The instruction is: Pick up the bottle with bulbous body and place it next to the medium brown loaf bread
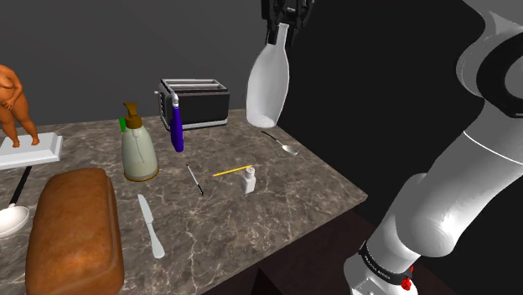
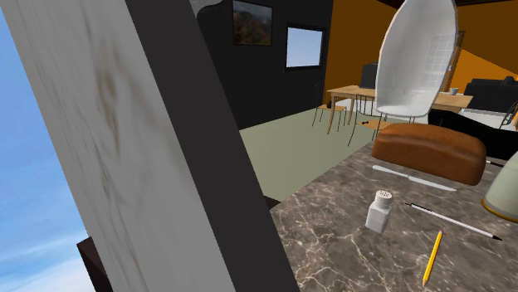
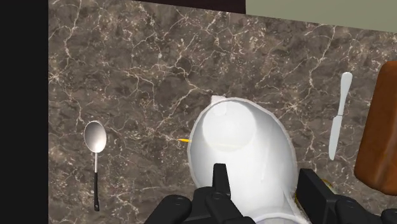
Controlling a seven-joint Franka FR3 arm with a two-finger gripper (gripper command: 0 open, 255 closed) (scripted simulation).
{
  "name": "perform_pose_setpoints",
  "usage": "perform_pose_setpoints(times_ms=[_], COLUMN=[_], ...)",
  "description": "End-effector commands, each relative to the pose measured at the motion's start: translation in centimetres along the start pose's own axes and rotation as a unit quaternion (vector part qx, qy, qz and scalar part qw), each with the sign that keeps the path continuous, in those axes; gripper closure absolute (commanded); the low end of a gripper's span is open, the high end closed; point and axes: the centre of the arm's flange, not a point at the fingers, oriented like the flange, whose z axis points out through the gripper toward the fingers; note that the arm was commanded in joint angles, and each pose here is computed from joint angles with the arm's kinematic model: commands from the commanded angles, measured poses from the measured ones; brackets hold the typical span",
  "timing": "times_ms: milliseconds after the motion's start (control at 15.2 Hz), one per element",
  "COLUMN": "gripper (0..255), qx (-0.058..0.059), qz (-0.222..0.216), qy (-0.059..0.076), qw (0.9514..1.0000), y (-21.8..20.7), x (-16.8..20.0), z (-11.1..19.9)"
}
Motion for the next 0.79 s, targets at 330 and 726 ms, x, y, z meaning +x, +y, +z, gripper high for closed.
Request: perform_pose_setpoints(times_ms=[330, 726], gripper=[255, 255], qx=[0.0, 0.0], qz=[0.001, 0.001], qy=[0.0, 0.0], qw=[1.0, 1.0], y=[-8.8, -16.4], x=[0.3, 0.5], z=[2.6, 4.9])
